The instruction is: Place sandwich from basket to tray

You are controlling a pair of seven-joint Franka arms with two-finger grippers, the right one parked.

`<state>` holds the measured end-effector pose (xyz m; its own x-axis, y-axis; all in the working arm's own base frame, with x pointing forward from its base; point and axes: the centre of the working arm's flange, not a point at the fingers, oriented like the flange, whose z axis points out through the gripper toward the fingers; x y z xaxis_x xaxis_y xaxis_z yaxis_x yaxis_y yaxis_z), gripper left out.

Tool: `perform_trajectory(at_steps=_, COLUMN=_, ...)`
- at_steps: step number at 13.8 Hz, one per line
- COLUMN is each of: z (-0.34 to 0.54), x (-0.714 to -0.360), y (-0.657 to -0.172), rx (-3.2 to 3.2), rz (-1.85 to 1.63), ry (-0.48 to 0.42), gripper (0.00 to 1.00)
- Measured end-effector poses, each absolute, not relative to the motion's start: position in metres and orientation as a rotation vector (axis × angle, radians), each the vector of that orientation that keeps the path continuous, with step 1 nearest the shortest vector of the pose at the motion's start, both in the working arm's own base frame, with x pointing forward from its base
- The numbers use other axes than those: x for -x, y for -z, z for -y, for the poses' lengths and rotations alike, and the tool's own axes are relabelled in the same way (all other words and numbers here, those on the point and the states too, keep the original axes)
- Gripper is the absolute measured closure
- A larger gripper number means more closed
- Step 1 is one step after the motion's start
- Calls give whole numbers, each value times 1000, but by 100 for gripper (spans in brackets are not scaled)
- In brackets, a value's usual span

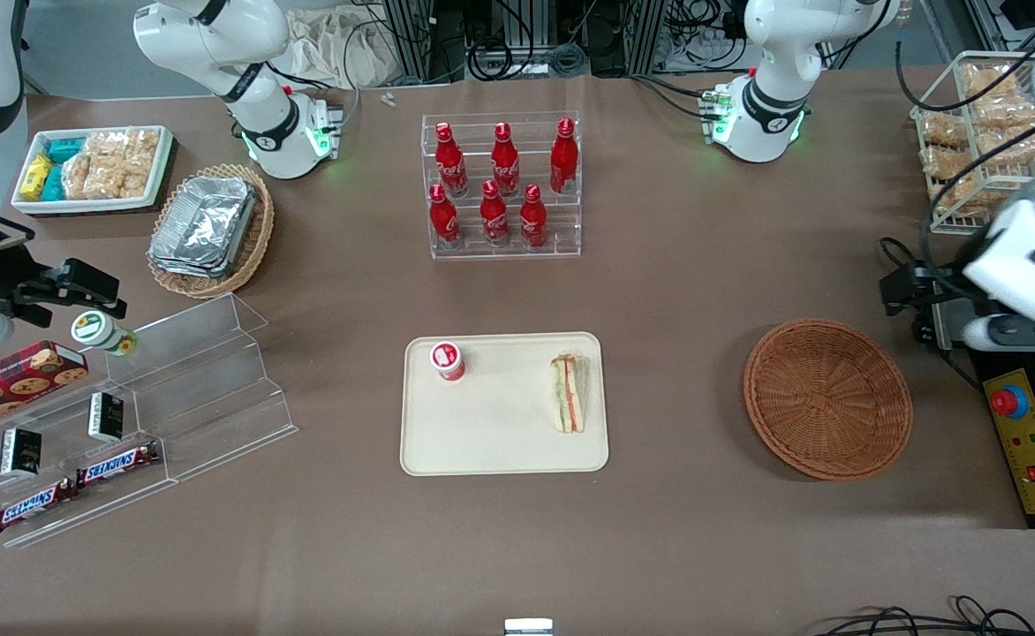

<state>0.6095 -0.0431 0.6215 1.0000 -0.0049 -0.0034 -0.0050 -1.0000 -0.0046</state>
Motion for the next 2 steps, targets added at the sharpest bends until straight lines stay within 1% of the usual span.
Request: perform_trajectory(at_steps=2, z=24, x=-609, y=-626, rx=3152, rz=24, ry=-8, gripper=0)
